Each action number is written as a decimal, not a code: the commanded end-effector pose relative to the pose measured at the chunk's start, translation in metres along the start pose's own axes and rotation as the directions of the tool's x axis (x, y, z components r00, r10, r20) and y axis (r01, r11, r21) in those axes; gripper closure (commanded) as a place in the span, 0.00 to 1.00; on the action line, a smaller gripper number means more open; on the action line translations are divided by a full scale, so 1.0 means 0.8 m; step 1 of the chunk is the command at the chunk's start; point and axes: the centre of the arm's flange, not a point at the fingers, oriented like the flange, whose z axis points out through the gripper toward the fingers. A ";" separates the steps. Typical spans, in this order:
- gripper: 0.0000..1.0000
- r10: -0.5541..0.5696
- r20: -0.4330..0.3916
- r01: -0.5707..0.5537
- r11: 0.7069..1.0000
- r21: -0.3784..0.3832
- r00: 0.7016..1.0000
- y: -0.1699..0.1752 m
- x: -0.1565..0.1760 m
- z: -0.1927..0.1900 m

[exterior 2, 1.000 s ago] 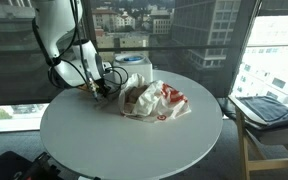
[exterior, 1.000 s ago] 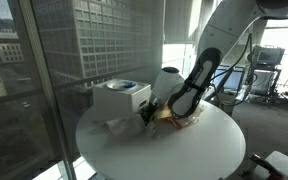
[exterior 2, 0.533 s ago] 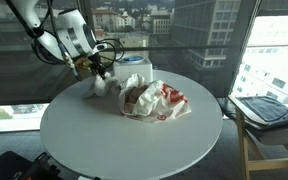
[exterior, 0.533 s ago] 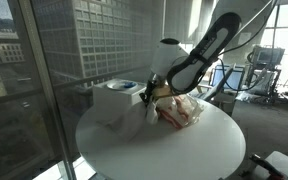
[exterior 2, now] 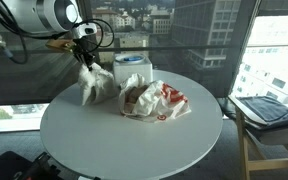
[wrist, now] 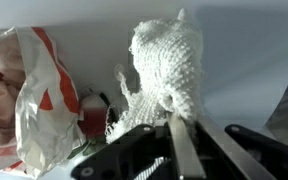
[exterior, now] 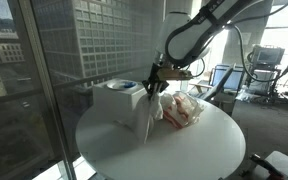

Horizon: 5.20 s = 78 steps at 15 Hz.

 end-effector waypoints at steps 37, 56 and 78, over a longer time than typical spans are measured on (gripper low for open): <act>0.00 -0.365 0.130 0.372 0.927 -0.040 0.922 -0.022 -0.019 0.273; 0.88 -0.246 0.220 0.290 0.937 -0.197 0.944 0.006 0.003 0.160; 0.88 0.126 -0.374 -0.343 0.724 -0.598 0.919 0.135 -0.073 -0.138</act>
